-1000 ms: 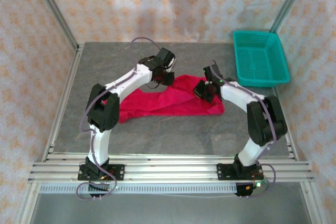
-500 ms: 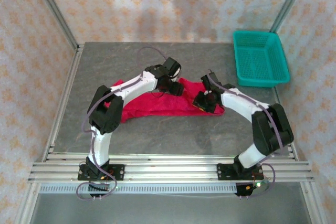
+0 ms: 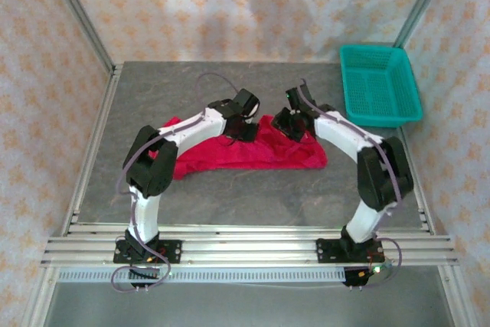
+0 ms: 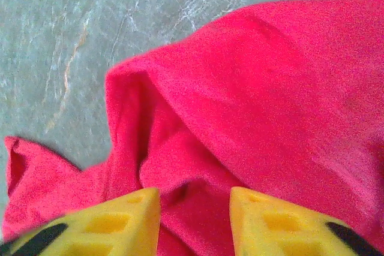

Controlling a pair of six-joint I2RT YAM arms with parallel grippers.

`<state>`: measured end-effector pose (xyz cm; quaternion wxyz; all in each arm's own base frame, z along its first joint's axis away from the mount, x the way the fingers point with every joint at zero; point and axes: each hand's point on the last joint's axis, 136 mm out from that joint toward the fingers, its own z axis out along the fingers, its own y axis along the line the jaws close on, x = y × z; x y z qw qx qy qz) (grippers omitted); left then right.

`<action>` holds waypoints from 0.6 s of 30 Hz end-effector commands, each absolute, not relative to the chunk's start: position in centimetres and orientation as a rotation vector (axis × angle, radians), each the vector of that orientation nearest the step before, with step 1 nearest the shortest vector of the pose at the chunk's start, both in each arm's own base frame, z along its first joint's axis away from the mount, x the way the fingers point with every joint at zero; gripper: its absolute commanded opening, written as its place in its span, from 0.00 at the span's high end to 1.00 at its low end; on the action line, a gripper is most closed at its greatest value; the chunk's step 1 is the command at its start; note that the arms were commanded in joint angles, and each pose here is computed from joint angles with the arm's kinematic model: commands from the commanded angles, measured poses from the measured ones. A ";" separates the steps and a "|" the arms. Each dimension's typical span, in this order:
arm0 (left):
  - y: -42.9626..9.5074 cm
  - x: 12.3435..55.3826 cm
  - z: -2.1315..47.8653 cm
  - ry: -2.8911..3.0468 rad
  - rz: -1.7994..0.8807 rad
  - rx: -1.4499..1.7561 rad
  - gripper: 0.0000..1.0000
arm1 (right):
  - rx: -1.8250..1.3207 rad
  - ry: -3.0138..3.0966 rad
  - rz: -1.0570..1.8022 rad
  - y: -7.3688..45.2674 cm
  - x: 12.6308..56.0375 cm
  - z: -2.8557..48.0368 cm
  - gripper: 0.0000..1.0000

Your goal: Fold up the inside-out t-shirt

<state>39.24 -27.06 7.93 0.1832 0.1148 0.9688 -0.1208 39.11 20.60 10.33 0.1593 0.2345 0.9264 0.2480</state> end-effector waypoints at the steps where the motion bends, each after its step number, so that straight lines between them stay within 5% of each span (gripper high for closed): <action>1: -25.3 39.7 9.4 2.689 -0.320 0.243 0.93 | 0.720 2.648 0.754 22.2 40.6 9.7 0.52; 9: -24.5 39.4 9.7 2.675 -0.380 0.186 0.93 | 0.817 2.691 0.842 25.0 41.1 6.5 0.51; 14: -25.0 39.4 9.2 2.682 -0.422 0.179 0.93 | 0.799 2.670 0.833 24.7 41.1 7.9 0.93; 18: -25.5 39.3 8.9 2.680 -0.457 0.174 0.93 | 0.706 2.644 0.838 24.3 40.5 12.5 1.00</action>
